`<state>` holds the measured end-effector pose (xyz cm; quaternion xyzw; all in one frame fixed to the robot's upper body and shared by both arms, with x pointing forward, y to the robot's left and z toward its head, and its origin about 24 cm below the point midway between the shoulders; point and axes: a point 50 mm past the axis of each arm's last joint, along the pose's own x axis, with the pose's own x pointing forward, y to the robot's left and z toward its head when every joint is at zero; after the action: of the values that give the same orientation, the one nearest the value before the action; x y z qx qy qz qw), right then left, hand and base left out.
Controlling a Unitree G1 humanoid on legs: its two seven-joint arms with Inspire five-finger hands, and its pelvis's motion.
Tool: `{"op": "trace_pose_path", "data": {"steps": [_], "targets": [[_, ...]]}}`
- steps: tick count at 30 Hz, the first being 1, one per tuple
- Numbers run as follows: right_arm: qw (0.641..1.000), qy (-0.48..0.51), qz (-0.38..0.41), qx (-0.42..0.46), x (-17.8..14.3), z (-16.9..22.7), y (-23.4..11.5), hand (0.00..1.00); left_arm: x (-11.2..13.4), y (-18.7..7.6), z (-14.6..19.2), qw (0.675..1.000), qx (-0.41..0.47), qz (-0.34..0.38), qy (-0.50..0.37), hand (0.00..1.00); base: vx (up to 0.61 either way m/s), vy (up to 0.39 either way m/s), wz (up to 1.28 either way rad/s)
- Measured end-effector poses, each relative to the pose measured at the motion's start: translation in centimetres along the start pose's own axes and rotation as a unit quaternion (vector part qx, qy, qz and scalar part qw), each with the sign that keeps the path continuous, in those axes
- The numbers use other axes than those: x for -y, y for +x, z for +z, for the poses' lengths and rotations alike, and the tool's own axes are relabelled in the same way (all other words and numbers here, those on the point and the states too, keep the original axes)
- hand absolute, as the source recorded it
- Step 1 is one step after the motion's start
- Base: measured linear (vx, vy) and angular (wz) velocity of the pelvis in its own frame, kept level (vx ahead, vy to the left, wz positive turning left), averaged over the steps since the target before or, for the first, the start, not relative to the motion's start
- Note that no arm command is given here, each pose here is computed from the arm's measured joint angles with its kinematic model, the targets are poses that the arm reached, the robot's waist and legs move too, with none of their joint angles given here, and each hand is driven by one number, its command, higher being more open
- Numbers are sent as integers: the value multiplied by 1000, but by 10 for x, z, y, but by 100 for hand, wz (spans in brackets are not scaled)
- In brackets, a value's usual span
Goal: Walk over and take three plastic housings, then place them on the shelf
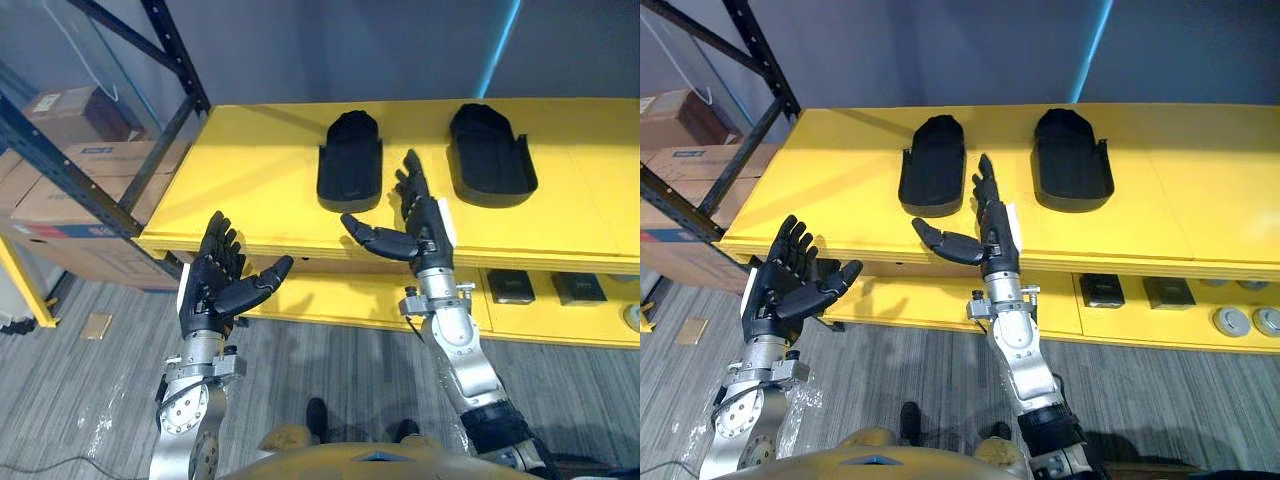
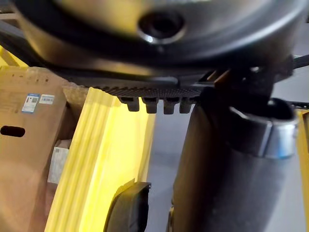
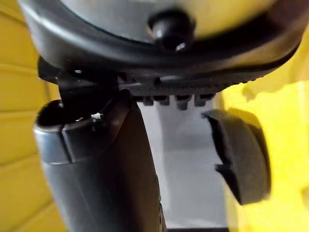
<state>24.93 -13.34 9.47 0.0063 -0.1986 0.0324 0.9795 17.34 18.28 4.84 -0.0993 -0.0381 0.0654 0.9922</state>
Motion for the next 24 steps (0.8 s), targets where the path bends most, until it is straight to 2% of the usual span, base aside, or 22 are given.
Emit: {"op": "trace_pose_path", "data": {"steps": [3,7,15,18,24], "targets": [[997,17,-17,70,9,29,-5,100,-6,0,3,1000,11,15,5,100,51,-10,-39],[994,19,-53,93,27,40,-13,100,-8,6,17,998,62,22,-1,100,32,-15,-18],[981,-9,-183,-60,65,5,-64,100,13,8,72,963,240,-19,-118,100,18,21,-39],[969,-12,-230,-90,73,0,-82,100,25,13,76,957,252,-36,-138,100,25,19,-109],[944,-28,-306,-118,103,8,-125,100,40,29,78,953,260,0,-154,100,2,-14,-118]]}}
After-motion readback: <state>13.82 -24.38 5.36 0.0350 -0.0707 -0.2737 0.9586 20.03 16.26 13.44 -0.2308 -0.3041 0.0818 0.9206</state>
